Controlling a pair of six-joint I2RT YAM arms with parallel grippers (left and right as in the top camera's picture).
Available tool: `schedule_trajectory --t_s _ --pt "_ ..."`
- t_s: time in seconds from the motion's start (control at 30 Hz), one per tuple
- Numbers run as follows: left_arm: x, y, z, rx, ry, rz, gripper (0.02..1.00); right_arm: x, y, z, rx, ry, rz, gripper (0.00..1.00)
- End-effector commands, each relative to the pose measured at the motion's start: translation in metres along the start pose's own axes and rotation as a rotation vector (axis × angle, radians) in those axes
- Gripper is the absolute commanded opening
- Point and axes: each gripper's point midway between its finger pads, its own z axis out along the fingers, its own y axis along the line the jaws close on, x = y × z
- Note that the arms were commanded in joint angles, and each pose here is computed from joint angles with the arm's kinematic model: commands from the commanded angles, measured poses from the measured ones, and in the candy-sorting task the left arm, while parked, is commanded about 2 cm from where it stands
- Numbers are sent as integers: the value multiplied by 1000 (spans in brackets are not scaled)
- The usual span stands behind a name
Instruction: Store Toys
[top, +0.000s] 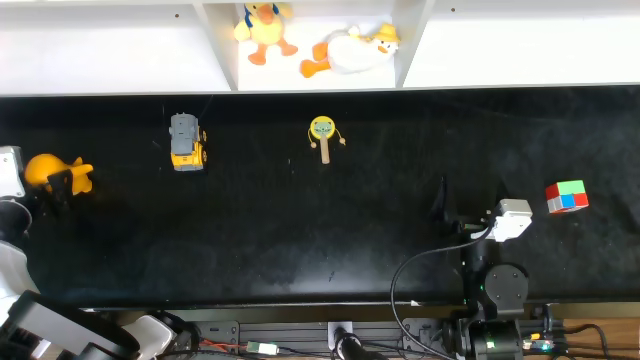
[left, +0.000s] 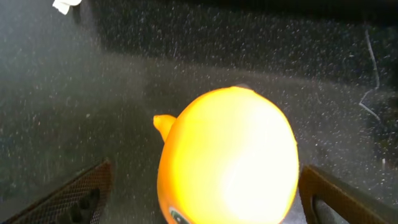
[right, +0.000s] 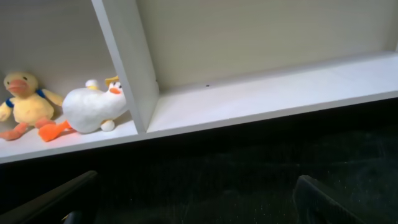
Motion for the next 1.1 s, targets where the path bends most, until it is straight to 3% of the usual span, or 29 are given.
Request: schedule_trajectory --t_s 0.03,0.13,0.27,0.47,0.57,0.8,1.1 --pt "-7 6 -1 -23 1 2 963 3 0 0 -3 0 -3 996" --pt "-5 5 -1 -20 6 -2 893 3 0 0 -3 0 -3 996" --pt "-6 4 0 -17 5 1 560 3 0 0 -3 0 -3 996" --pt "-7 2 -1 -10 0 -3 207 3 0 0 -4 0 -3 996" --pt "-18 -7 -11 19 -41 9 97 3 0 0 -3 0 -3 996" --pt "-70 -35 -40 -5 -155 52 66 3 0 0 -3 0 -3 996" --pt "-136 -46 -24 -19 -178 27 53 3 0 0 -3 0 -3 996"
